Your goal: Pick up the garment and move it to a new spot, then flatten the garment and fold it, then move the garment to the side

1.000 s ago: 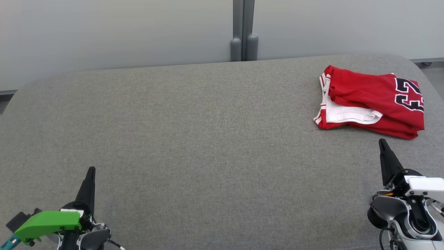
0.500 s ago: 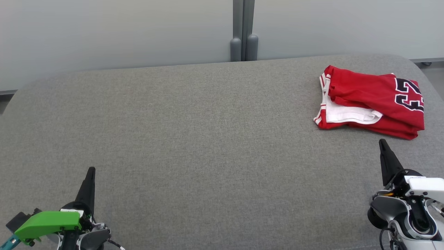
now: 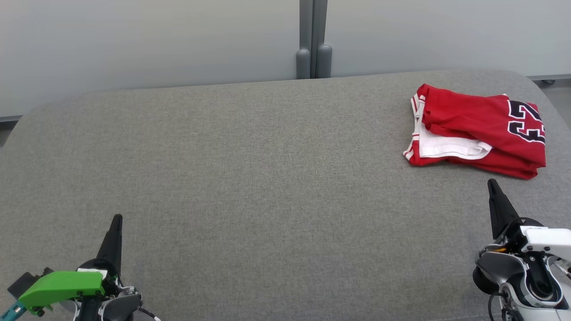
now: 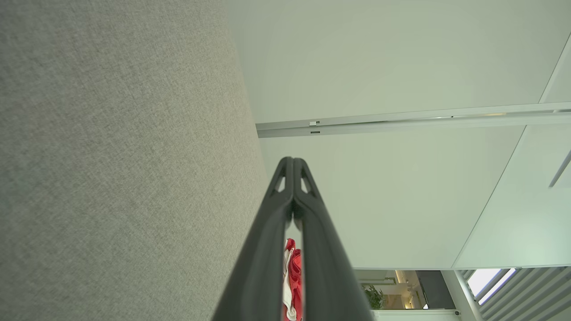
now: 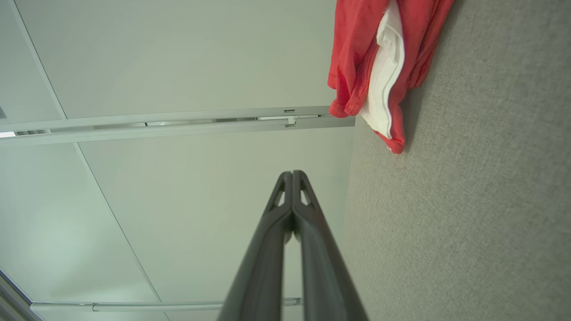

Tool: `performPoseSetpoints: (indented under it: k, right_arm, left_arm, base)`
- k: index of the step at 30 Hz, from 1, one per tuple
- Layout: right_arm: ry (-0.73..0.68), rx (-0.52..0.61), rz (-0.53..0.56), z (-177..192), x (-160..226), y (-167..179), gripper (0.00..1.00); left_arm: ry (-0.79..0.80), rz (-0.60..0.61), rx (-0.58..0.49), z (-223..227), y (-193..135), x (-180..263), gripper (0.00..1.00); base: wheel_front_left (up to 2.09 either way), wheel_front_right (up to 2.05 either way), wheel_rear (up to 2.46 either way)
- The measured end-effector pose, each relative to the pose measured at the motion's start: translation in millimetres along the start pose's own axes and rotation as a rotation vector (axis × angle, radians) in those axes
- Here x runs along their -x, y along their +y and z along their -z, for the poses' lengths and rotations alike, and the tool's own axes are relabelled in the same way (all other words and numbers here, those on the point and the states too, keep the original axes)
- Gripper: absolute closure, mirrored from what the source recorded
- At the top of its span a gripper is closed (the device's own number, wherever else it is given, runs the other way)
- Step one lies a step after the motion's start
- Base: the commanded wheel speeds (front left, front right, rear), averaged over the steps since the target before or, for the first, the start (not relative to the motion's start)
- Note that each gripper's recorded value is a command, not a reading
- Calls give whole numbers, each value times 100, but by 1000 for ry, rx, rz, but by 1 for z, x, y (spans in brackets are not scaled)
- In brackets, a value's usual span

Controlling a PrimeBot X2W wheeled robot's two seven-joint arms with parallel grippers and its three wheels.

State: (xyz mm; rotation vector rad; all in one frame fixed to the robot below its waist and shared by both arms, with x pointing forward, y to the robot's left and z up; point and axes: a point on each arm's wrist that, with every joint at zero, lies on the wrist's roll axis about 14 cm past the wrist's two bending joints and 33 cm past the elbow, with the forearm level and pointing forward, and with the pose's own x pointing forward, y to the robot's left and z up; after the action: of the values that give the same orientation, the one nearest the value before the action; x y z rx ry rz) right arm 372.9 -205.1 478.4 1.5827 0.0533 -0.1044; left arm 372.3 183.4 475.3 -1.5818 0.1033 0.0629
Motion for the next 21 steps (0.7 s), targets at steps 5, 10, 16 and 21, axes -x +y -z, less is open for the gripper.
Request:
performPoseSetpoints:
  k: [5, 10, 16, 21]
  right_arm:
    - [-1, 0, 0, 0, 0, 0, 100]
    - [-1, 0, 1, 0, 0, 0, 100]
    - [3, 0, 2, 0, 0, -1, 100]
    - [3, -1, 2, 0, 0, -1, 100]
  left_arm:
    - [0, 0, 0, 0, 0, 0, 100]
    - [0, 0, 0, 0, 0, 0, 100]
    - [-1, -1, 0, 0, 0, 0, 100]
    - [-1, -1, 0, 0, 0, 0, 100]
  base:
    - [0, 0, 0]
    - [0, 0, 0]
    - [0, 0, 0]
    - [0, 0, 0]
